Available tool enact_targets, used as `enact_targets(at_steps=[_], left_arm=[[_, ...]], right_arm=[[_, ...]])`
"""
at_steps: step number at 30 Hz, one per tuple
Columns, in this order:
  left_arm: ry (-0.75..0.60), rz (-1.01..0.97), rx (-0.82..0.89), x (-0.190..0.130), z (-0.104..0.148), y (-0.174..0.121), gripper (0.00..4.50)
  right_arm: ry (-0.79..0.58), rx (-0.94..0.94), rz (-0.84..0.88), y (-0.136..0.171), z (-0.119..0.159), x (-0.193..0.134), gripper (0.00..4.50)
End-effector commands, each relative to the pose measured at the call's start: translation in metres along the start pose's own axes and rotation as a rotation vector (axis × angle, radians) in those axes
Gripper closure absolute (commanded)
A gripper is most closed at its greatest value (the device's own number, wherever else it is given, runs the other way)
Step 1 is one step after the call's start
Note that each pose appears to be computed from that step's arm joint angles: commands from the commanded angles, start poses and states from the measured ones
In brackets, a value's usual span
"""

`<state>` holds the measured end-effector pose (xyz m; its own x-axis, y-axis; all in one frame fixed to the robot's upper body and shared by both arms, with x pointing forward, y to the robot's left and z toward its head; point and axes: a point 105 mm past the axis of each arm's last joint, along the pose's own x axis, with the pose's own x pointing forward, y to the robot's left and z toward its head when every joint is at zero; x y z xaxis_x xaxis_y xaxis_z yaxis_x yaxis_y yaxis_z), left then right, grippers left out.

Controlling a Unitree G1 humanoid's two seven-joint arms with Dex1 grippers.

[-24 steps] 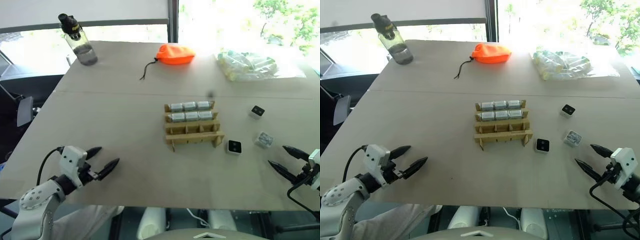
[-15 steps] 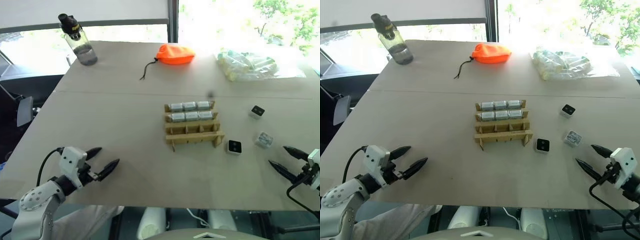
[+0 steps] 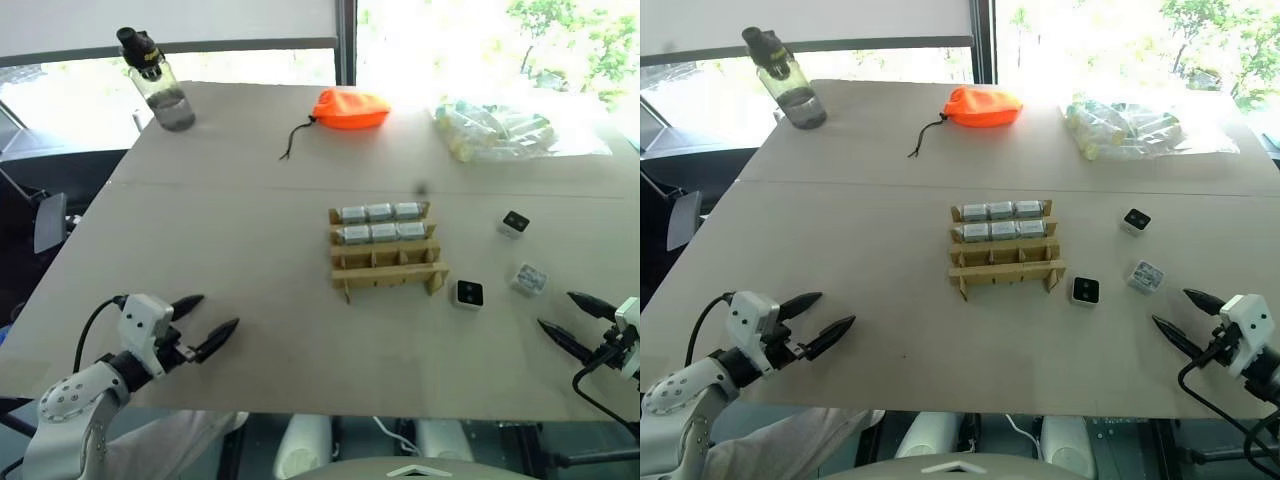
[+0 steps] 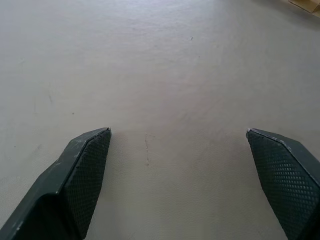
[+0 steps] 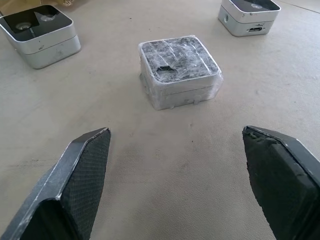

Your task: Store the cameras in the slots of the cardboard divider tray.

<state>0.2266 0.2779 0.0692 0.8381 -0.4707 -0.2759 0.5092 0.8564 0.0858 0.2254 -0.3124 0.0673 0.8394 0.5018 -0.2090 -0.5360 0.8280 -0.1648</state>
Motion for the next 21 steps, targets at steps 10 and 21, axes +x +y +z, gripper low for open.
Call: enact_targets(at_steps=[10, 21], left_arm=[[0.004, -0.304, 0.216, 0.019, 0.049, -0.015, 0.0], [-0.035, -0.827, 0.346, 0.009, 0.139, -0.068, 0.0]], right_arm=[[0.003, 0.033, -0.01, 0.021, 0.001, -0.016, 0.32], [-0.023, 0.077, 0.064, 0.06, 0.016, 0.008, 0.32]])
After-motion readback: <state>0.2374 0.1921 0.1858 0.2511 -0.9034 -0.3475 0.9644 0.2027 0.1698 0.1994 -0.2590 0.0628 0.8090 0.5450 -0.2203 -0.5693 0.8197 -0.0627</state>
